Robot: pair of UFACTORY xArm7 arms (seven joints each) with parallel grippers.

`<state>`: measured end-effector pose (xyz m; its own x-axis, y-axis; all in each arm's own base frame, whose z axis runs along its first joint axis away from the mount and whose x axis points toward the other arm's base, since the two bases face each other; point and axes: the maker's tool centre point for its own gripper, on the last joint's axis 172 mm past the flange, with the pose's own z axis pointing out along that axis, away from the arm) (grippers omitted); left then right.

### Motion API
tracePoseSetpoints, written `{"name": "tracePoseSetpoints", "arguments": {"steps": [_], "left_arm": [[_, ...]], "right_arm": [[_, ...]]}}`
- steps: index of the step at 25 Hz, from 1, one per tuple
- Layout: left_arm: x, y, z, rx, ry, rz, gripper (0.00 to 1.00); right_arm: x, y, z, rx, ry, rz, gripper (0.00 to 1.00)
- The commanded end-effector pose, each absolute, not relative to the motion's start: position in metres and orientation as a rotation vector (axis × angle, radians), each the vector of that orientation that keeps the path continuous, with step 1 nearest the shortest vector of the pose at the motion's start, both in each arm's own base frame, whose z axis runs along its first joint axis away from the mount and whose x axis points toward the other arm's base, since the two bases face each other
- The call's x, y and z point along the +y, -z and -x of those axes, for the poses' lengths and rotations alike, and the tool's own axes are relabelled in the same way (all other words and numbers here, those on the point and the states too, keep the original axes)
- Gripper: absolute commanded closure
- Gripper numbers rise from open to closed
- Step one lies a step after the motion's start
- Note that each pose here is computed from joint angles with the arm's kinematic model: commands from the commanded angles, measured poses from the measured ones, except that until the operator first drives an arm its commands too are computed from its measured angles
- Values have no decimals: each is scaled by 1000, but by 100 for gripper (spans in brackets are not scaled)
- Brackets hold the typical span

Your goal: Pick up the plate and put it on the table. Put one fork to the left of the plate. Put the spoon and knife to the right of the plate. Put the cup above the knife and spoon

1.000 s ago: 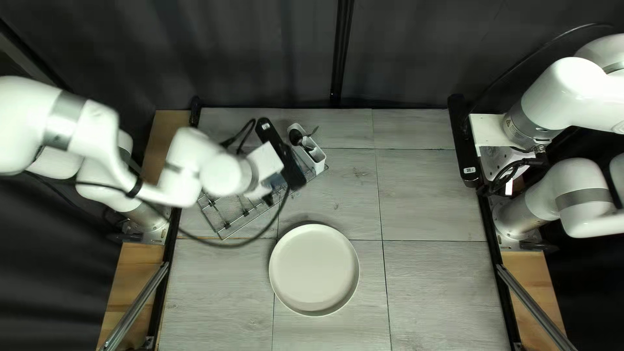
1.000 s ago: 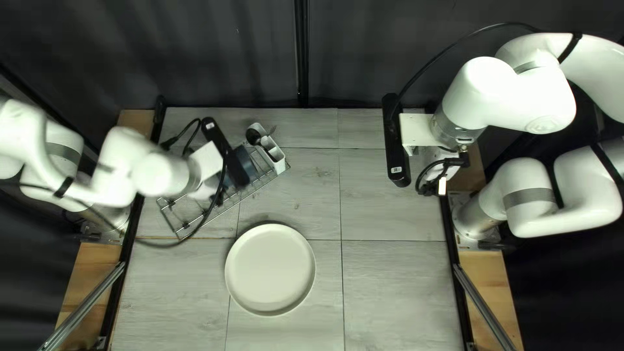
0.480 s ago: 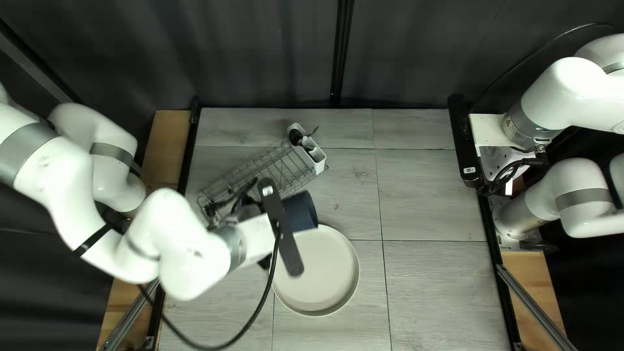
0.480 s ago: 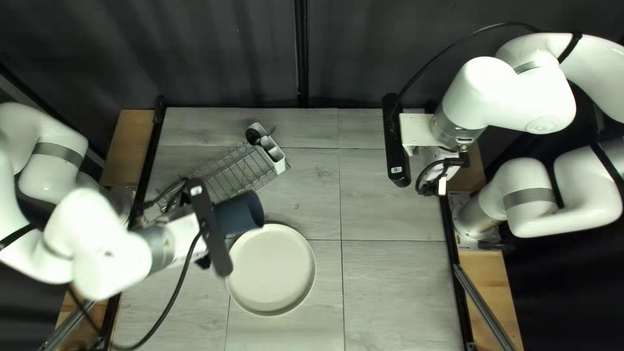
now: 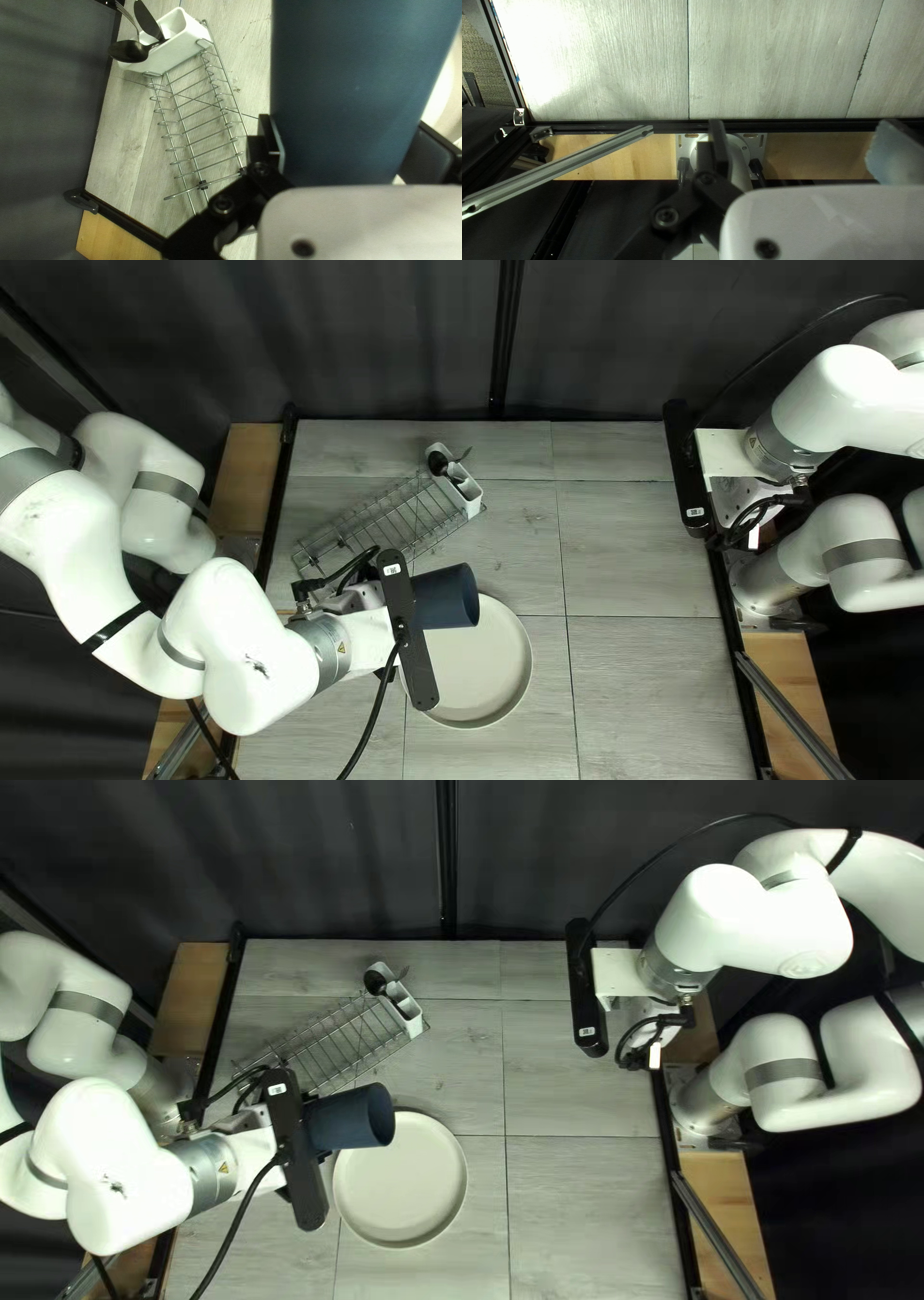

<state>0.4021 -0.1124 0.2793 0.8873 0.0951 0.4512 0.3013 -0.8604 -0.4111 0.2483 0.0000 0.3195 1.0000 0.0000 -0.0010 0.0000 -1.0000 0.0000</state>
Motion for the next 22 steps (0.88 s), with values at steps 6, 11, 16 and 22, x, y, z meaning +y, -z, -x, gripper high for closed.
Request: {"name": "tracePoseSetpoints", "arguments": {"steps": [6, 11, 16, 22], "left_arm": [[-43, -315, -367, -306, 733, 2738, 100], [-43, -315, -367, -301, 742, 2746, 100], [-43, -315, -367, -301, 742, 2746, 100], [-43, -315, -367, -301, 742, 2746, 100]], "right_arm": [[0, -320, -248, 0, 2, -3142, 0], [0, -320, -248, 0, 2, -3142, 0], [0, -320, -248, 0, 2, -3142, 0], [6, -312, -254, 42, -10, -3116, 0]]}}
